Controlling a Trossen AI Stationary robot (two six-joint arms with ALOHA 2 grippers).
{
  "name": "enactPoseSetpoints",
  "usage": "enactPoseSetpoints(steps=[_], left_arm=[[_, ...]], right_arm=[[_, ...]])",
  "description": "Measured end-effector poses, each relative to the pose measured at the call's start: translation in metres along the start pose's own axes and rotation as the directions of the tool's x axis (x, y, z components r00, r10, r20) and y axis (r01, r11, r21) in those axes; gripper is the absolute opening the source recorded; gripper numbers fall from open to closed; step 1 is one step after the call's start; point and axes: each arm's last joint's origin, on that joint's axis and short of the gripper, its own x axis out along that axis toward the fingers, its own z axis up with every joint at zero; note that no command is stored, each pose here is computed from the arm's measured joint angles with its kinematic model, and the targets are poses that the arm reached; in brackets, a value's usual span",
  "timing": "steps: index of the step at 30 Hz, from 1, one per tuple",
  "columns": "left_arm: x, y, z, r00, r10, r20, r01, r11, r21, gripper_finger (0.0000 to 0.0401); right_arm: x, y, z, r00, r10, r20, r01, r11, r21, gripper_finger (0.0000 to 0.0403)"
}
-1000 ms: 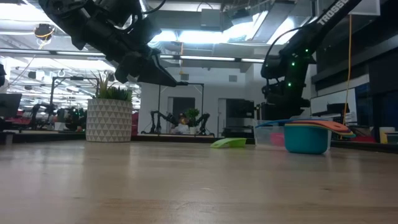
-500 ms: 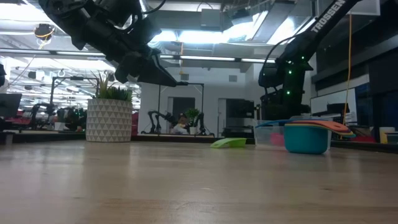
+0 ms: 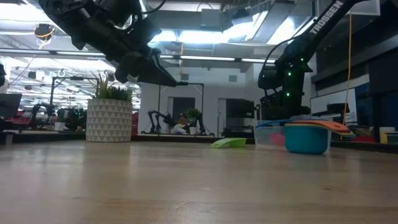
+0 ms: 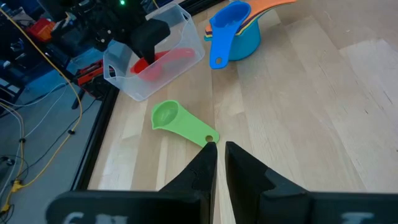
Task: Nest measuring cups in basket
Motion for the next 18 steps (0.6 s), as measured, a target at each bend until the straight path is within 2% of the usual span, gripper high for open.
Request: enactPoseSetpoints(steps=[13,18], left_arm=[[0.0,0.0,0.0,1.0,0.0,0.0,0.0,1.0,0.03,0.0028],[0.0,0.0001,0.0,1.0,0.0,0.0,0.0,1.0,0.028,0.0027]], right_arm=[[-0.0001,0.0001,0.0,1.0,0.003,0.001,-0.003,1.0,0.001,0.003],[-0.0004,0.0001,0.0001,1.0,0.005,0.001,-0.005,1.0,0.001,0.0012]])
